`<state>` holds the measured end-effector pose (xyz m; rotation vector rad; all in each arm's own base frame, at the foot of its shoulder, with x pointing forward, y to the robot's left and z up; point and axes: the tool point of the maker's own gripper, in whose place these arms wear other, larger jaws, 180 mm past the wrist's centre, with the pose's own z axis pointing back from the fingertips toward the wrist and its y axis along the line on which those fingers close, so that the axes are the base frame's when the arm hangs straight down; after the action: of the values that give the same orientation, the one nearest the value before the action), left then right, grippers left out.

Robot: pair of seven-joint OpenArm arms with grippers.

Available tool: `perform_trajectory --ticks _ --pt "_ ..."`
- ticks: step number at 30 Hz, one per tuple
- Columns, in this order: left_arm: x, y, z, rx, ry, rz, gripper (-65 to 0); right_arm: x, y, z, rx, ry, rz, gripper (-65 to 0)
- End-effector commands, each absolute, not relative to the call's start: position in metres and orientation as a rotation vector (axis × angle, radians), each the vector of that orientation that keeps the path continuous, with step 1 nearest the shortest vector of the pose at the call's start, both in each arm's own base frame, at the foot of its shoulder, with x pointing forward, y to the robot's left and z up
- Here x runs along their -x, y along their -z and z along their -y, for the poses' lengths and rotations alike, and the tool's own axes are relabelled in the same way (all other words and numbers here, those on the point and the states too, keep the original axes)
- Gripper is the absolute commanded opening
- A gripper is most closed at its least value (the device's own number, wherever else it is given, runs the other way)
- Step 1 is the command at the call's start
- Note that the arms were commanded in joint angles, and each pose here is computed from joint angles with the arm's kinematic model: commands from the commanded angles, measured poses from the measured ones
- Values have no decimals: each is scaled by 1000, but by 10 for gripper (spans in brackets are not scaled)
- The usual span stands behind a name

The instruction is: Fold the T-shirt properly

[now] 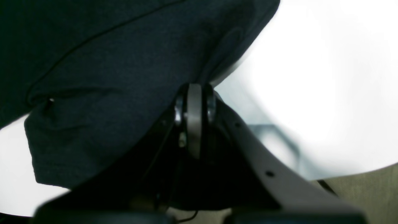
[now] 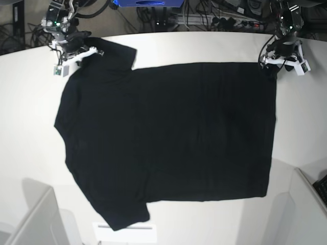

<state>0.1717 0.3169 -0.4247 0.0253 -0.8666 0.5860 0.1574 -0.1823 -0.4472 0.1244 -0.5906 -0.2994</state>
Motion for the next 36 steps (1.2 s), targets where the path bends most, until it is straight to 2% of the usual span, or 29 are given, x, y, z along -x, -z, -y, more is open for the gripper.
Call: perform_trajectory --ticks 1,3,8,14,15,17,18,27,36 --pt "-163 434 -308 5 -581 806 -174 -139 460 181 -112 288 496 -650" --pt "-164 435 -302 17 -572 804 -197 -138 461 181 -113 289 493 -650" --pt "-170 440 -283 58 -541 791 -357 -138 461 181 -114 290 495 -650" --pt "-171 438 -287 51 -545 798 -479 -136 460 182 -110 290 496 -650" --pt "-171 438 -287 51 -545 798 -513 -136 460 182 -110 290 496 -650" --pt "-169 438 -287 49 -546 794 -624 -137 460 182 -109 290 498 -650" --pt "-168 438 -287 47 -544 793 -650 -136 460 182 -110 291 498 -650" --pt "-168 404 -279 51 -459 850 -650 -139 418 195 -51 272 600 -650" --pt "-144 376 -290 -4 -428 865 -650 -124 412 196 -36 260 586 -650"
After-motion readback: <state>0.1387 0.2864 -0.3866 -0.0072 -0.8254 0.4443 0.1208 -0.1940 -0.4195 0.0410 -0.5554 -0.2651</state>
